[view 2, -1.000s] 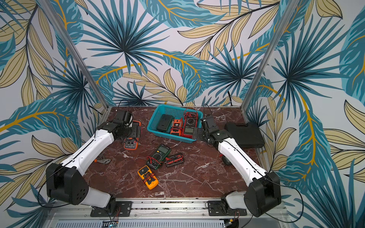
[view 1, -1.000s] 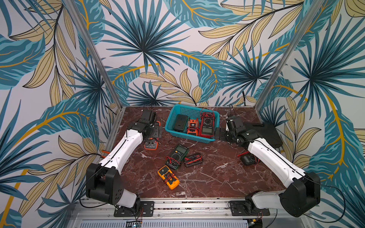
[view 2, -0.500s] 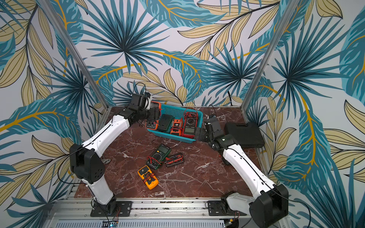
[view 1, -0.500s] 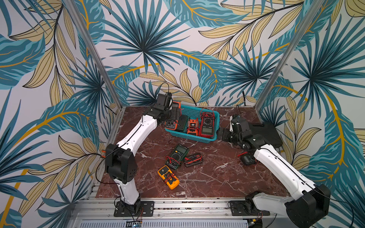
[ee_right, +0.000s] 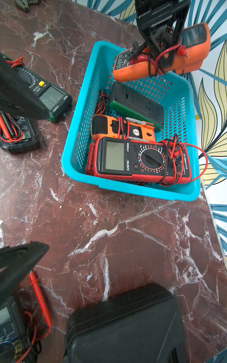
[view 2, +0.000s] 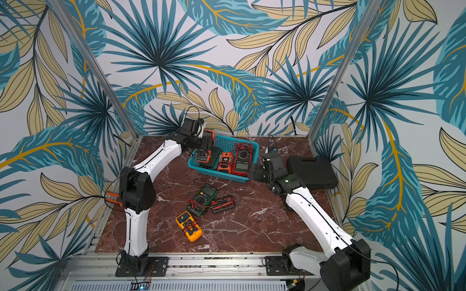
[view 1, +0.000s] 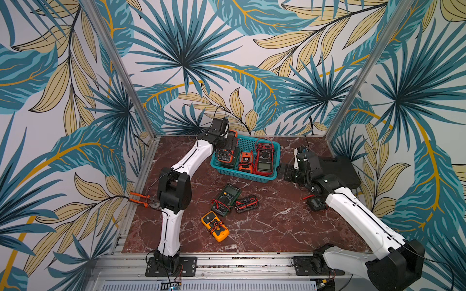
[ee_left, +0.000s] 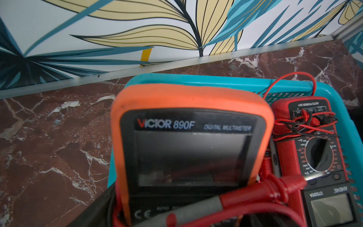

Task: Put the multimeter into the basket
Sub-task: Place the multimeter in the basket, then pick up the multimeter from the center of the board.

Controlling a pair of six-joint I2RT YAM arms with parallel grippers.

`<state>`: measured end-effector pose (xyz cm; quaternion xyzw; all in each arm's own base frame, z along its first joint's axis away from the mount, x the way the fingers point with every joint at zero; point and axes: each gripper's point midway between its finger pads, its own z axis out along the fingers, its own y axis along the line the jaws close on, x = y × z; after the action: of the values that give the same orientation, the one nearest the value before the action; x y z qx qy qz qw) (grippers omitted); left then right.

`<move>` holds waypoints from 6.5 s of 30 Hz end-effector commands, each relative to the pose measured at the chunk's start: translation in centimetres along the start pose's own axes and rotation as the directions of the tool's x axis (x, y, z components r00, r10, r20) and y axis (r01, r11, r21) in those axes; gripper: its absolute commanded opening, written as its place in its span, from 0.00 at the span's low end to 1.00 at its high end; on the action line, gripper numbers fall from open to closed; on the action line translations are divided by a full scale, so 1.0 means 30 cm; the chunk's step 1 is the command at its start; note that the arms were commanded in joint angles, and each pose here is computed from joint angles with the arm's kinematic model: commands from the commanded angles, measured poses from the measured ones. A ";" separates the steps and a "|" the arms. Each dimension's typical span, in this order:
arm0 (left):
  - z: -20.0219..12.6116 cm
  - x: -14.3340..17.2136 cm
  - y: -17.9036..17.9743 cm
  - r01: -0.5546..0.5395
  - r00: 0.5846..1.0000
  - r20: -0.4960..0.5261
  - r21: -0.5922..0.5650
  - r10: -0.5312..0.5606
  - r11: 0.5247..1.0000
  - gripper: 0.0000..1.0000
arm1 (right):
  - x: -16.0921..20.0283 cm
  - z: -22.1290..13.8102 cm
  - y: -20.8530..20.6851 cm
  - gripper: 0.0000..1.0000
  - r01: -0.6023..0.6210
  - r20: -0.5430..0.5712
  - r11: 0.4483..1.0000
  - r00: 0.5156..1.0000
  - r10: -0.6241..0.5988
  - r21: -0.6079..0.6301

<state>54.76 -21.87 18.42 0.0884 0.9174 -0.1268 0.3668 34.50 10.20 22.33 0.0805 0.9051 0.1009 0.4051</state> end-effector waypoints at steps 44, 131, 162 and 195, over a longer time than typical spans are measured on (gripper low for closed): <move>0.135 0.095 0.033 -0.035 0.993 -0.114 -0.167 0.016 0.985 1.00 | 0.031 0.049 0.010 0.99 0.002 -0.064 1.000 0.998 -0.001 0.012; -0.283 0.949 -0.081 -0.292 0.829 -0.514 -0.062 0.220 0.955 1.00 | 0.039 0.034 -0.021 1.00 -0.013 -0.060 0.998 0.998 0.016 0.056; -0.253 0.934 -0.067 -0.372 0.747 -0.591 0.007 0.304 0.928 1.00 | 0.038 0.048 -0.024 0.99 -0.003 -0.063 0.998 0.998 0.008 0.067; -0.282 0.927 -0.037 -0.302 0.811 -0.542 -0.065 0.220 0.951 0.00 | 0.019 0.025 -0.030 0.99 -0.001 -0.035 0.997 0.999 0.003 0.072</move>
<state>28.74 -19.27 3.45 0.2410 0.9663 0.0163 0.0887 34.67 9.73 19.71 0.0969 0.9222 0.0724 0.3672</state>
